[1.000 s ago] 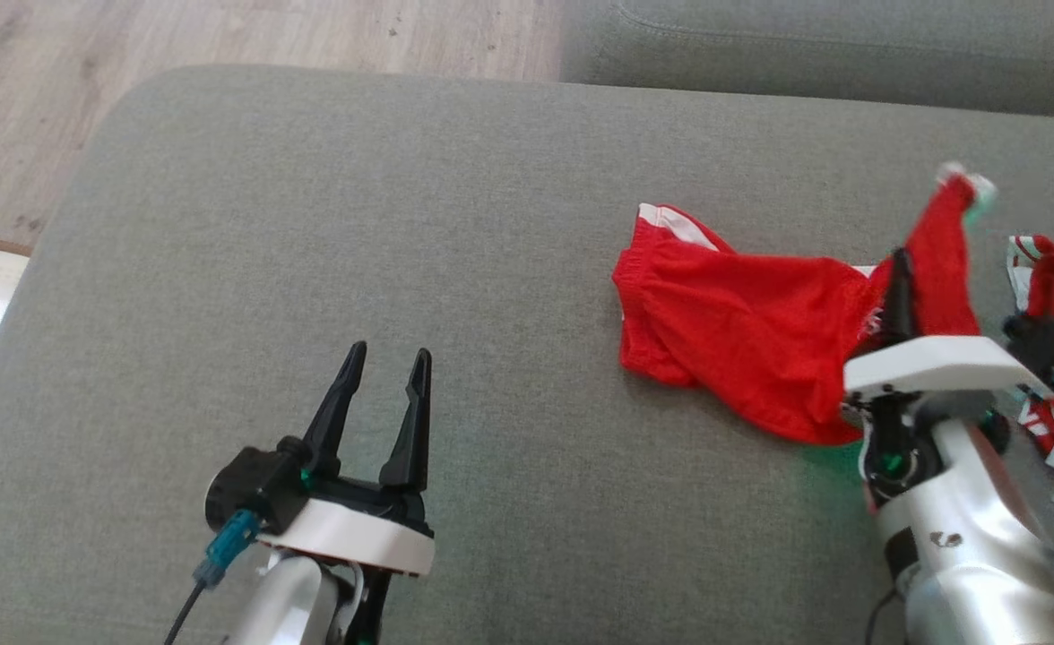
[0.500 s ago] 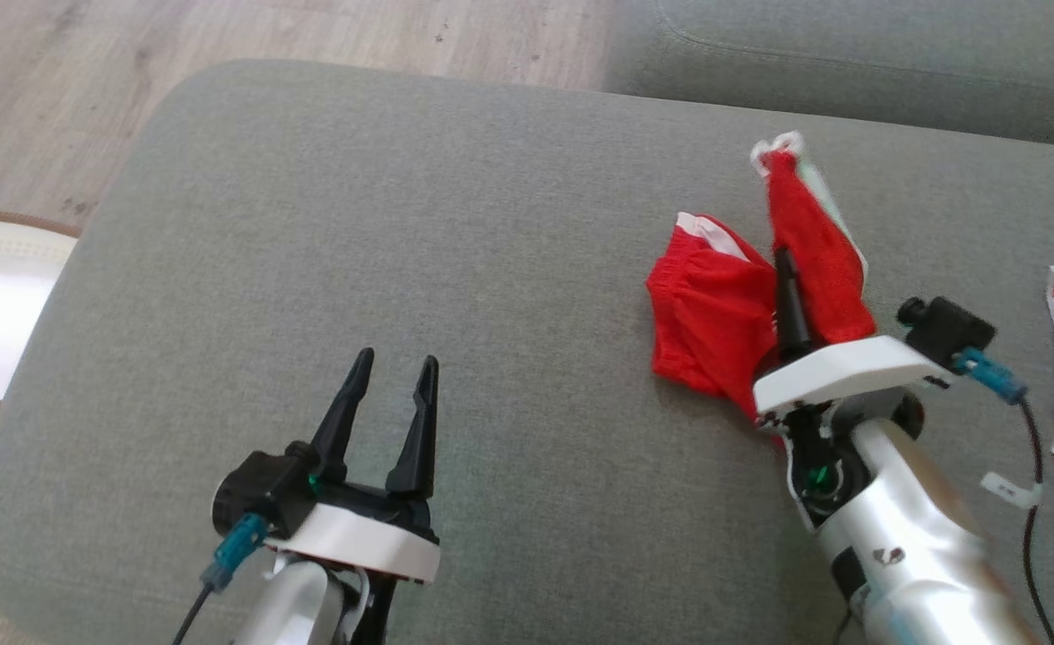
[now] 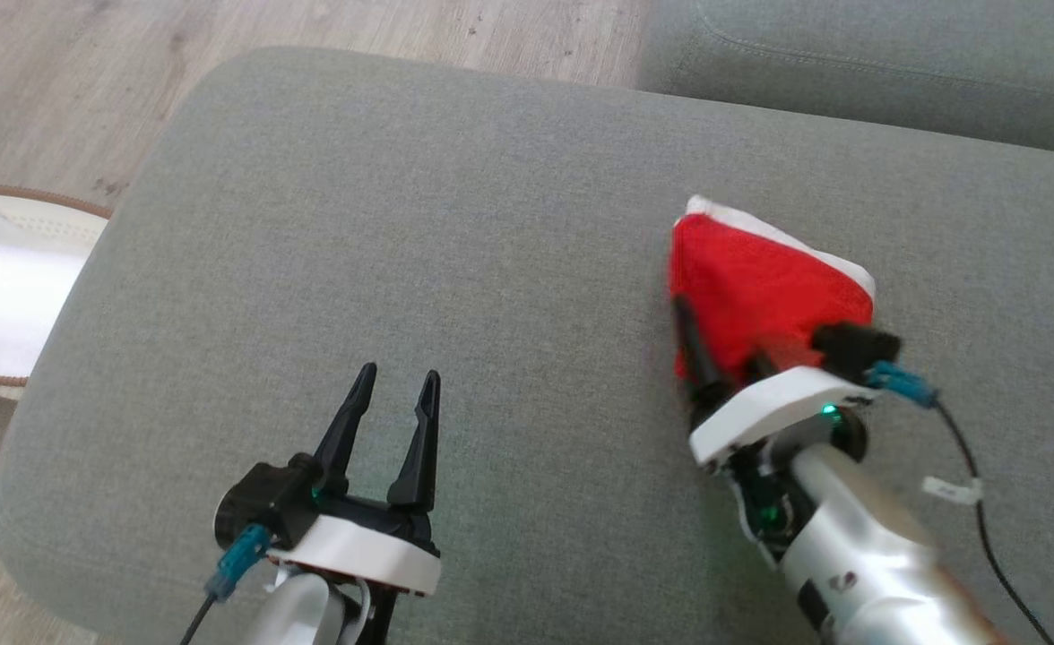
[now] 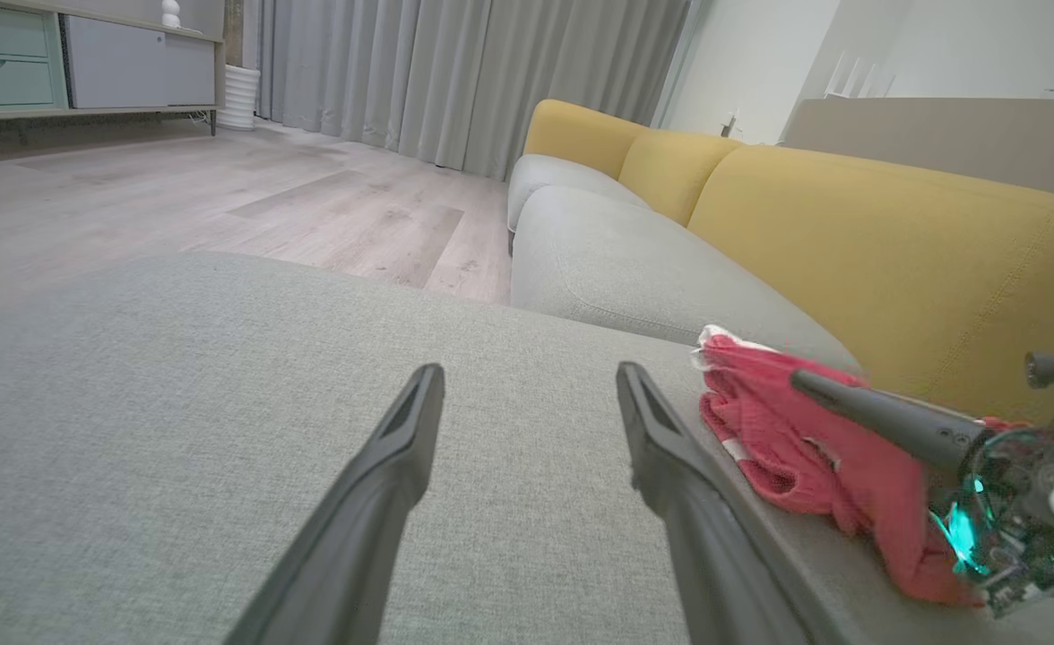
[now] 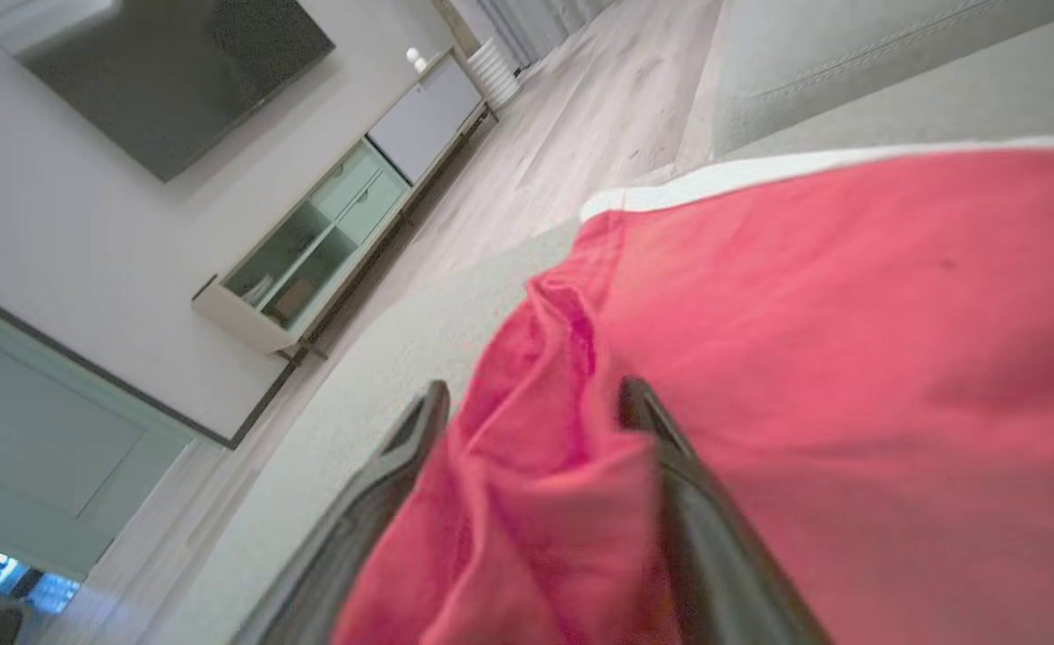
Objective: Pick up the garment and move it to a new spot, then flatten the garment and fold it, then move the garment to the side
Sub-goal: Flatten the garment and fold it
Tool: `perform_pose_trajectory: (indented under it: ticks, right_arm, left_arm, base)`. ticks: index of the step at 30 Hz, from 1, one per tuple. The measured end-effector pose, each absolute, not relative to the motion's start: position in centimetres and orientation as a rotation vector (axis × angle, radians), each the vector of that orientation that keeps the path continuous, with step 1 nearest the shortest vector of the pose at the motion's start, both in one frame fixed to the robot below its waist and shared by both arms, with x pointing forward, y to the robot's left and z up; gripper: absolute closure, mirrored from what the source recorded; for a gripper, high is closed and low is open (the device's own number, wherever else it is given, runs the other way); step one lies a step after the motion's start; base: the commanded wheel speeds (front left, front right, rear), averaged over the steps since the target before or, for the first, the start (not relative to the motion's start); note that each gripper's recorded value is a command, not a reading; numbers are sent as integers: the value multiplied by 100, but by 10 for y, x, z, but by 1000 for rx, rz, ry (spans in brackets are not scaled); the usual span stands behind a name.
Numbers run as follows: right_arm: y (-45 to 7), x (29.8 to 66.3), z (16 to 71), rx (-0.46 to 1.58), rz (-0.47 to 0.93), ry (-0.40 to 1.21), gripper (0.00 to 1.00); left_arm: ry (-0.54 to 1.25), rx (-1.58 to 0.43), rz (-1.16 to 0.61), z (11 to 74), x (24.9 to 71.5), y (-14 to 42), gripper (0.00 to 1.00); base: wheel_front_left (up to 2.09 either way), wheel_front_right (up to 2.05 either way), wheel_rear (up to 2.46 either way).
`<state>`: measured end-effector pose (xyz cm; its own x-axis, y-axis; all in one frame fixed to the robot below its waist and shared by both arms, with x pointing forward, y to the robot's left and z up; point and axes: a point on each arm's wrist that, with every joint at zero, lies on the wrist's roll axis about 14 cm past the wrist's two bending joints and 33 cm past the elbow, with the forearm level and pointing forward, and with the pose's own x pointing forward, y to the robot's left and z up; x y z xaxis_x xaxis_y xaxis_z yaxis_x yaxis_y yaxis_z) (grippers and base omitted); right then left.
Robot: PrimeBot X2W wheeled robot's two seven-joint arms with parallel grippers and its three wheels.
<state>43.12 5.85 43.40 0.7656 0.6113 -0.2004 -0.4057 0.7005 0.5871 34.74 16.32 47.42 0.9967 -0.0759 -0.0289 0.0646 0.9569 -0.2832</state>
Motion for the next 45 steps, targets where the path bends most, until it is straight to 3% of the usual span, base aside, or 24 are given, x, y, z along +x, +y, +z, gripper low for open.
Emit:
perform_pose_trajectory:
  ticks: [11,19,26,35,45]
  right_arm:
    - [88,387,420,402,771,469,0]
    - [78,410,463,376,758,328,0]
    - [17,439,511,287,639,99,0]
    - [-95,429,522,87,347,-74,0]
    - [-138,393,492,71,190,-22,0]
  left_arm:
    - [49,-293,-85,471,354,159,0]
    - [5,-300,-124,486,360,148,0]
    - [-47,-310,-167,503,361,136,0]
    - [-110,-311,-235,526,370,117,0]
    - [-75,-286,-270,515,372,105,0]
  base:
    - [0,0,0]
    - [0,0,0]
    - [0,0,0]
    - [0,0,0]
    - [0,0,0]
